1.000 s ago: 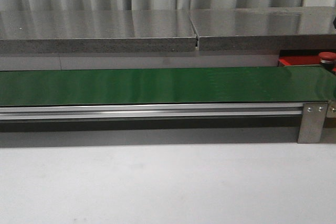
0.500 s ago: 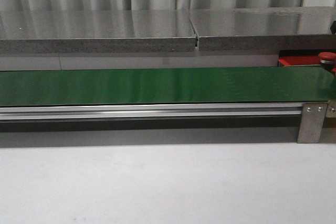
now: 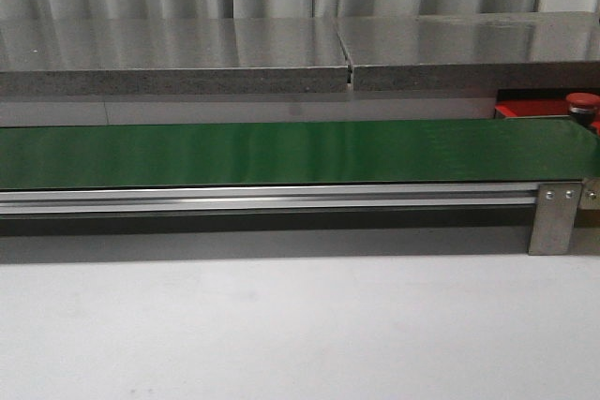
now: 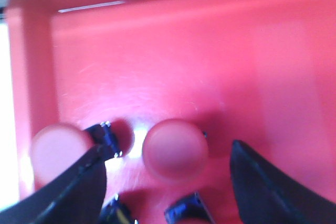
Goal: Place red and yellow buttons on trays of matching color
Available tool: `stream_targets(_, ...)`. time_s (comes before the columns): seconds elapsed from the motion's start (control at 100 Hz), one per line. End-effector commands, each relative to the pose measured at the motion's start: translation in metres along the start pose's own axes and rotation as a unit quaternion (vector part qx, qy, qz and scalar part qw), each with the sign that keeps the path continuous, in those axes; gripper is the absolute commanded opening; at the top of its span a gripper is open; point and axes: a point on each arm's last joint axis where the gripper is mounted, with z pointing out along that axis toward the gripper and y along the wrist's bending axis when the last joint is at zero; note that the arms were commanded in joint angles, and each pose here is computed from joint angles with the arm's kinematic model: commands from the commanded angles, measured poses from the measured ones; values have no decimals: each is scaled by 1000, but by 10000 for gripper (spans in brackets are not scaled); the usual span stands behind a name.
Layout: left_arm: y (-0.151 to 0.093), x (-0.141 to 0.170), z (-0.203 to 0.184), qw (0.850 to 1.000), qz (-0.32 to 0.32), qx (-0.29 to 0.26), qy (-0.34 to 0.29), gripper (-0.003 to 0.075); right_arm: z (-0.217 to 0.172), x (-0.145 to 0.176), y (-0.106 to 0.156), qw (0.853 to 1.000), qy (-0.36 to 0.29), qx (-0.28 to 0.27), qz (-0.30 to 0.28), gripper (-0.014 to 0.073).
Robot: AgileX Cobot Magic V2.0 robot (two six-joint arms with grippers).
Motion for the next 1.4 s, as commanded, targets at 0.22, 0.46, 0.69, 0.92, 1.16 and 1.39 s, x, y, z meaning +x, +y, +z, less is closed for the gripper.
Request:
stream_targets(0.22, -1, -13, -3, 999, -7, 3, -43, -19, -103, -25, 48, 994, -77, -18, -76, 397)
stream_targets(0.46, -1, -13, -3, 999, -7, 3, -43, -19, -148, -21, 83, 989, -89, -43, -110, 113)
stream_targets(0.69, -1, -13, -3, 999, -7, 3, -43, -19, -180, -5, 109, 982, -114, -66, -133, 43)
stream_targets(0.92, -1, -13, -3, 999, -7, 3, -43, -19, -206, 18, 115, 979, -132, -86, -132, 43)
stream_targets(1.16, -1, -13, -3, 999, -7, 3, -43, -19, -237, 47, 109, 973, -173, -97, -117, 43)
stream_targets(1.39, -1, -13, -3, 999, -7, 3, -43, -19, -256, 83, 100, 964, -224, -92, -108, 43)
